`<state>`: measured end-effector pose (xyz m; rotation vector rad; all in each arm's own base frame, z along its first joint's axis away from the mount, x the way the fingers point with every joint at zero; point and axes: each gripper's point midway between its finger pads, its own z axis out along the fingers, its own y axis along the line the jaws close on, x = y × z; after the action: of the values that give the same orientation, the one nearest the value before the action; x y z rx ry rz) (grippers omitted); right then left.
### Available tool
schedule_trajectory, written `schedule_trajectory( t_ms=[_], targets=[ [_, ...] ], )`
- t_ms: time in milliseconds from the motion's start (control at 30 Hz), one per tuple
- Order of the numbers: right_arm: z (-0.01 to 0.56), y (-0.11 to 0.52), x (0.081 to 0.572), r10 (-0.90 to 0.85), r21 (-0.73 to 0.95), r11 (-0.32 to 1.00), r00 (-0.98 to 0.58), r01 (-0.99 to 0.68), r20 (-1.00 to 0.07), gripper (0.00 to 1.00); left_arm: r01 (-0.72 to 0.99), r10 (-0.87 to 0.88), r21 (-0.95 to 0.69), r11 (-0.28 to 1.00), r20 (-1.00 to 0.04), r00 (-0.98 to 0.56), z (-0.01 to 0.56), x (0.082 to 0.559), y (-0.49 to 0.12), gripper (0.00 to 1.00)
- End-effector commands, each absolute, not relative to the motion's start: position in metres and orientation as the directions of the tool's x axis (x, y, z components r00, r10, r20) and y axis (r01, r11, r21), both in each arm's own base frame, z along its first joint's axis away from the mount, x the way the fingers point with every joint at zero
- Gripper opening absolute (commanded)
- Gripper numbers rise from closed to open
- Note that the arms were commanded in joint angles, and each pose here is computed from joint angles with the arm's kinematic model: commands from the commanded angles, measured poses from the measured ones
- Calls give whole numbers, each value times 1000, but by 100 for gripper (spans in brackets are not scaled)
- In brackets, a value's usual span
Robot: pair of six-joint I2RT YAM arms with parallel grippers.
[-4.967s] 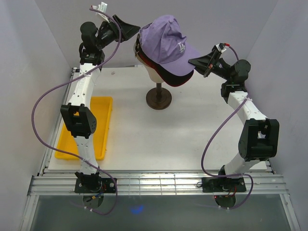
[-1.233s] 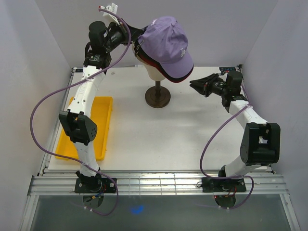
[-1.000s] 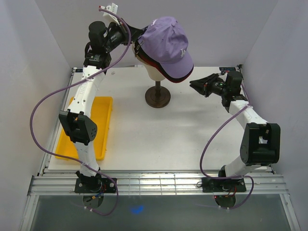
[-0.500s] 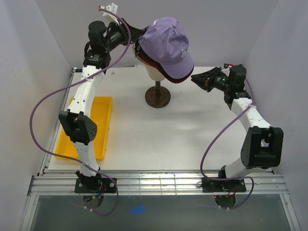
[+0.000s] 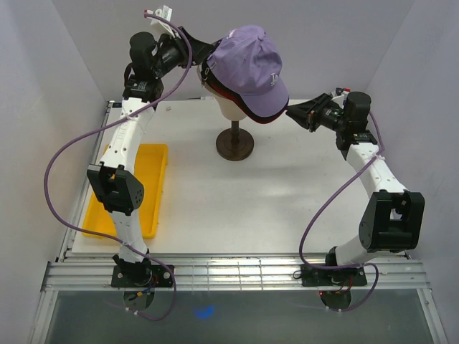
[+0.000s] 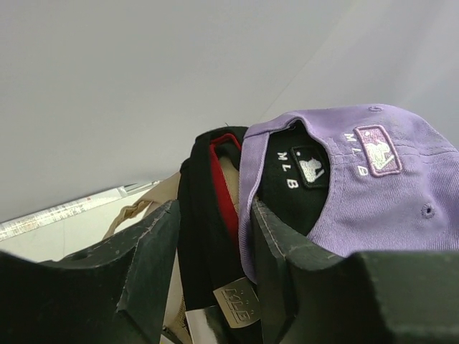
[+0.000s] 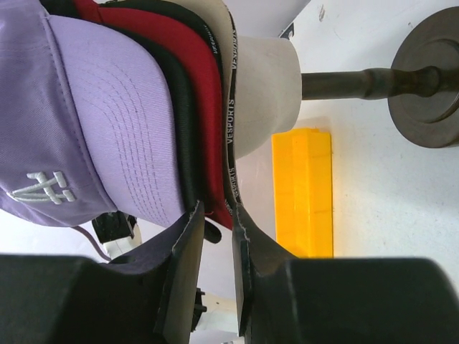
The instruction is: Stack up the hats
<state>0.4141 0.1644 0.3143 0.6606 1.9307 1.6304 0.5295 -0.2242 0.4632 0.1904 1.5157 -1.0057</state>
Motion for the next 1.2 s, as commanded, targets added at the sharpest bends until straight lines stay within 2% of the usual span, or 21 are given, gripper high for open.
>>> schedule_trajectory(
  t_ms=[0,267,600,1167],
  targets=[
    [347,163,410,651,984,165,-742,-73,-164,28,670,-439,-461,582,-872,-218,486,513,-219,56],
    [349,163,410,650,983,168,-741,-74,-167,28,695,-460,-449,562,-868,-189,497,507,-218,68],
    [351,163,410,651,982,173,-739,-78,-174,28,736,-487,-428,525,-860,-153,510,498,-214,76],
    [358,159,412,662,975,204,-722,-88,-203,28,756,-571,-432,492,-815,-94,546,488,-183,79]
  ],
)
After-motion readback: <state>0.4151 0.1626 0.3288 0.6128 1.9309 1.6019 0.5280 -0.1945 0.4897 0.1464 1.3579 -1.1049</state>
